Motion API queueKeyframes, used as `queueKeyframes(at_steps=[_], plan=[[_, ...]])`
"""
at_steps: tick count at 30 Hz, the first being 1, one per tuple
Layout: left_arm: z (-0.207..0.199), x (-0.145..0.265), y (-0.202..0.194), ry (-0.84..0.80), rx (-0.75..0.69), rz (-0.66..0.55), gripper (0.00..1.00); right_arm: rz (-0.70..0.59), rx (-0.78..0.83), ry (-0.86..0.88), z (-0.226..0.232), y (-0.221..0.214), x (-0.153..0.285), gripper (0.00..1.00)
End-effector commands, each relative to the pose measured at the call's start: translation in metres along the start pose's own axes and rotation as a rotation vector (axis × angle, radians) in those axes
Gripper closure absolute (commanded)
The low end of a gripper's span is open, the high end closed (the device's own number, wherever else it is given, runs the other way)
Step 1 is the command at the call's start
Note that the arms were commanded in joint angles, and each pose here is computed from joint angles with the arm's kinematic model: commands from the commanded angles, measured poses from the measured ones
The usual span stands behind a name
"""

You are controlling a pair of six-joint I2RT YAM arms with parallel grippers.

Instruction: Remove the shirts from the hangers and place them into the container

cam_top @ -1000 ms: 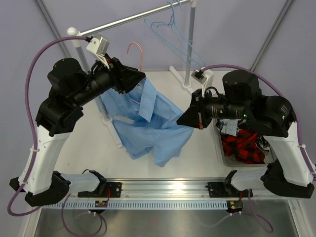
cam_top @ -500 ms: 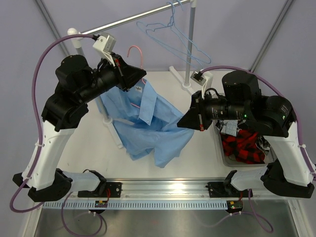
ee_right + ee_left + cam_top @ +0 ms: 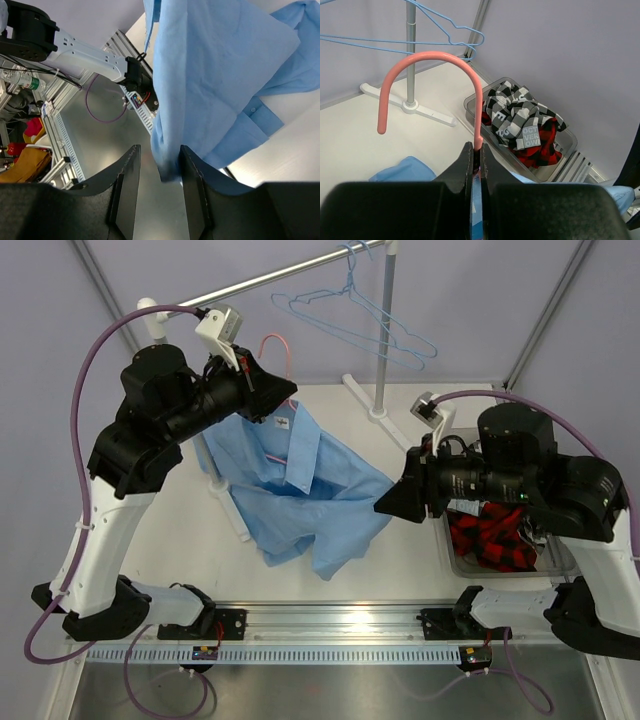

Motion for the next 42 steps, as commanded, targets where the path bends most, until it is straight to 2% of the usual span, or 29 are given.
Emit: queueKeyframes(at_steps=[1, 4, 6, 8, 9, 10, 14, 20, 24, 27, 30, 33, 36, 39, 42], plan=[[-0.009, 0.010, 0.029, -0.020, -0.013, -0.125, 1.00, -0.011, -0.020, -0.014, -0.001, -0.013, 0.013, 0.55], [-0.010, 0.009, 0.029, -0.024, -0.014, -0.127, 1.00, -0.009, -0.036, -0.023, -0.002, -0.018, 0.016, 0.59], [-0.010, 0.010, 0.029, -0.025, -0.012, -0.127, 1.00, -0.018, -0.039, -0.025, -0.003, -0.019, 0.019, 0.67], [-0.010, 0.009, 0.029, -0.029, -0.011, -0.127, 1.00, -0.024, -0.037, -0.027, -0.003, -0.019, 0.020, 0.79], [-0.009, 0.009, 0.029, -0.027, -0.010, -0.125, 1.00, -0.024, -0.040, -0.034, -0.004, -0.019, 0.019, 0.98], [-0.010, 0.009, 0.029, -0.028, -0.010, -0.124, 1.00, -0.027, -0.040, -0.032, -0.003, -0.018, 0.020, 1.00], [-0.006, 0.011, 0.028, 0.008, -0.014, -0.128, 1.00, -0.059, -0.045, -0.052, -0.003, -0.016, 0.028, 1.00], [0.002, 0.009, 0.021, 0.062, -0.024, -0.105, 1.00, -0.231, -0.037, -0.158, -0.005, -0.002, 0.062, 1.00], [0.008, 0.007, 0.017, 0.097, -0.022, -0.101, 1.00, -0.486, -0.060, -0.320, -0.013, 0.014, 0.110, 1.00], [0.008, 0.005, 0.019, 0.100, -0.019, -0.111, 1.00, -0.700, -0.126, -0.402, -0.023, 0.007, 0.155, 1.00], [0.006, 0.003, 0.025, 0.091, -0.012, -0.130, 1.00, -0.833, -0.228, -0.458, -0.036, -0.016, 0.189, 1.00], [0.004, 0.001, 0.031, 0.079, 0.000, -0.147, 1.00, -0.901, -0.329, -0.479, -0.049, -0.047, 0.213, 1.00], [0.000, -0.001, 0.035, 0.054, 0.011, -0.158, 1.00, -0.853, -0.377, -0.491, -0.056, -0.070, 0.213, 1.00], [-0.002, -0.003, 0.038, 0.038, 0.016, -0.162, 1.00, -0.692, -0.405, -0.492, -0.059, -0.086, 0.190, 1.00], [-0.001, -0.003, 0.039, 0.041, 0.009, -0.161, 1.00, -0.641, -0.410, -0.445, -0.060, -0.098, 0.178, 1.00]])
Point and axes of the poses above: each gripper's point midway between its finger pads, its own x axis back along the fingers, its own z axis along the line the jaws close on, y = z × x, the point moved 7 cm from there along x, back along the fingers, and after that the axes turned 2 degrees about -x, right-handed, at the moved point
